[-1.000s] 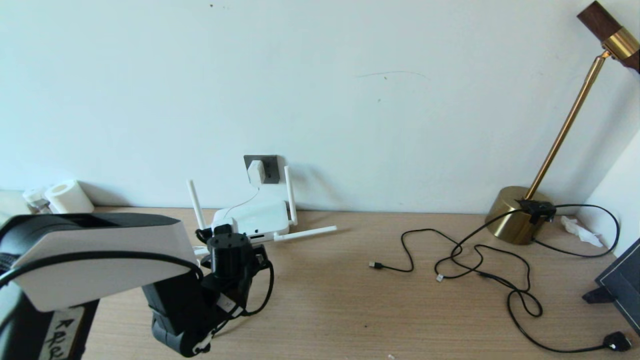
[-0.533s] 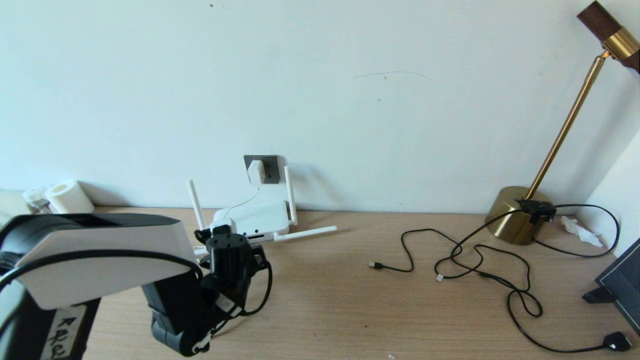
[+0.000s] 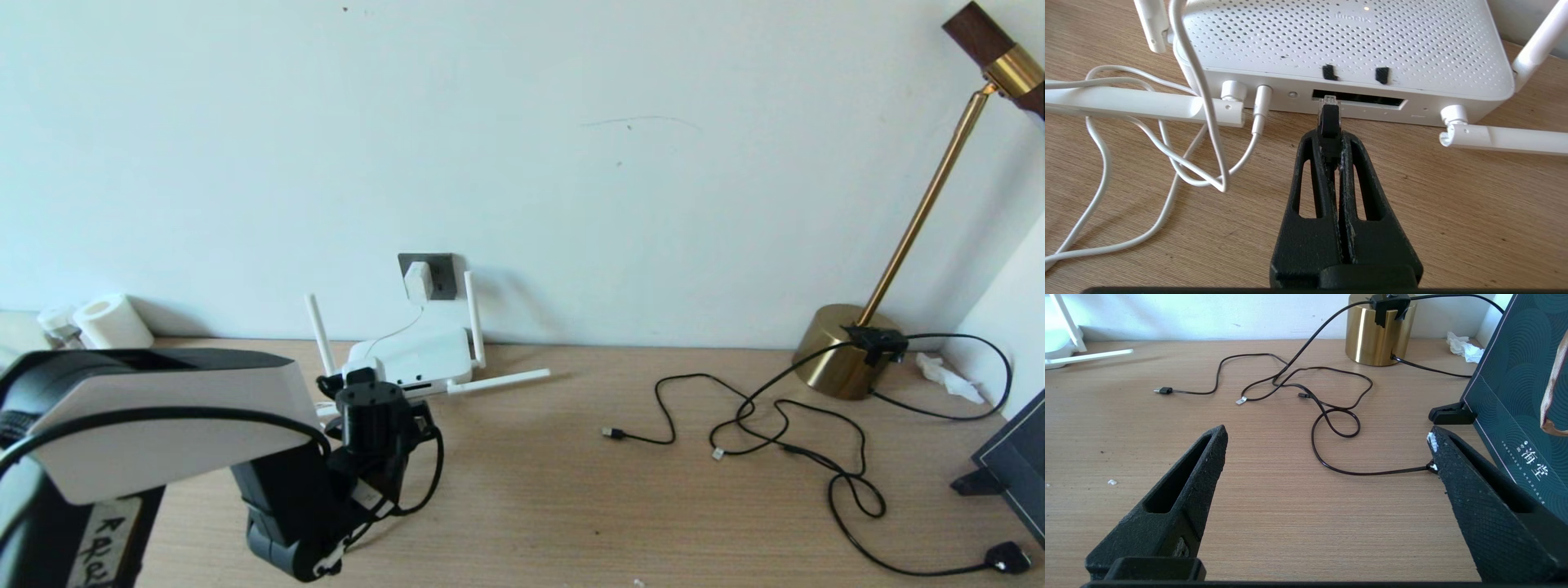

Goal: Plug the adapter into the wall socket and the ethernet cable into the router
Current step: Plug cable into router interface

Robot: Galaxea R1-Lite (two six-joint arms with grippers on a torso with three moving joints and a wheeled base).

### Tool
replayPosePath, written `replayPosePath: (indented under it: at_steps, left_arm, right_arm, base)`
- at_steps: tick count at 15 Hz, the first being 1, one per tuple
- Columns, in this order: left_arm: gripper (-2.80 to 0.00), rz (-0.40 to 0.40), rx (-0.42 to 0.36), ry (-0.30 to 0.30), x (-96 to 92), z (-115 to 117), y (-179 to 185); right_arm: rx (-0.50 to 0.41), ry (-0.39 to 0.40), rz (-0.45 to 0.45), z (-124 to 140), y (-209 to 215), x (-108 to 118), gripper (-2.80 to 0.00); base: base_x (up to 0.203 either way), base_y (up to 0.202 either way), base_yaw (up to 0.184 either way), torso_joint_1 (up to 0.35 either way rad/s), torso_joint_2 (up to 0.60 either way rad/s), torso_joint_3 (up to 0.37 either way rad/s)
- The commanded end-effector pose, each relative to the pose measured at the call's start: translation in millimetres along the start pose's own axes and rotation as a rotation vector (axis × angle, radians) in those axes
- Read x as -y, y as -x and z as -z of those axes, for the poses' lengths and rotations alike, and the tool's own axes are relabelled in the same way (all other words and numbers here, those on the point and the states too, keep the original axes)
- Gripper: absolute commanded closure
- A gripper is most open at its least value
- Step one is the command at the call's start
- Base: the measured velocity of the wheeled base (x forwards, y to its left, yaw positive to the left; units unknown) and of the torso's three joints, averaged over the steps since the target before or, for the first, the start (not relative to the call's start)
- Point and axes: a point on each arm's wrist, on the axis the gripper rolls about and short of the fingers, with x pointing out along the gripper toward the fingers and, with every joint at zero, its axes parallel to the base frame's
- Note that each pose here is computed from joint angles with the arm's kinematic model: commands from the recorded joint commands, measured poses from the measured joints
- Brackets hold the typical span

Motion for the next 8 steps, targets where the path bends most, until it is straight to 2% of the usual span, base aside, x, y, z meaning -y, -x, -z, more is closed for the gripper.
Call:
replayPosePath:
  at_steps: [1,8]
  left_arm:
    - [0.0,-0.005,0.006,0.006,-0.9,-0.4,-0.8]
    - [0.0,-0.004,0.011,0.008,-0.2,-1.7,-1.2]
  right_arm:
    - [-0.001,0.0,0.0,-0.1,-0.1,0.0,-2.8]
    - [-0.001,0.0,0.0,-0.1,-0.1,0.0,-2.8]
  base:
    - [0.0,0.0,0.0,0.0,0.0,0.0]
    - [0.0,0.0,0.0,0.0,0.0,0.0]
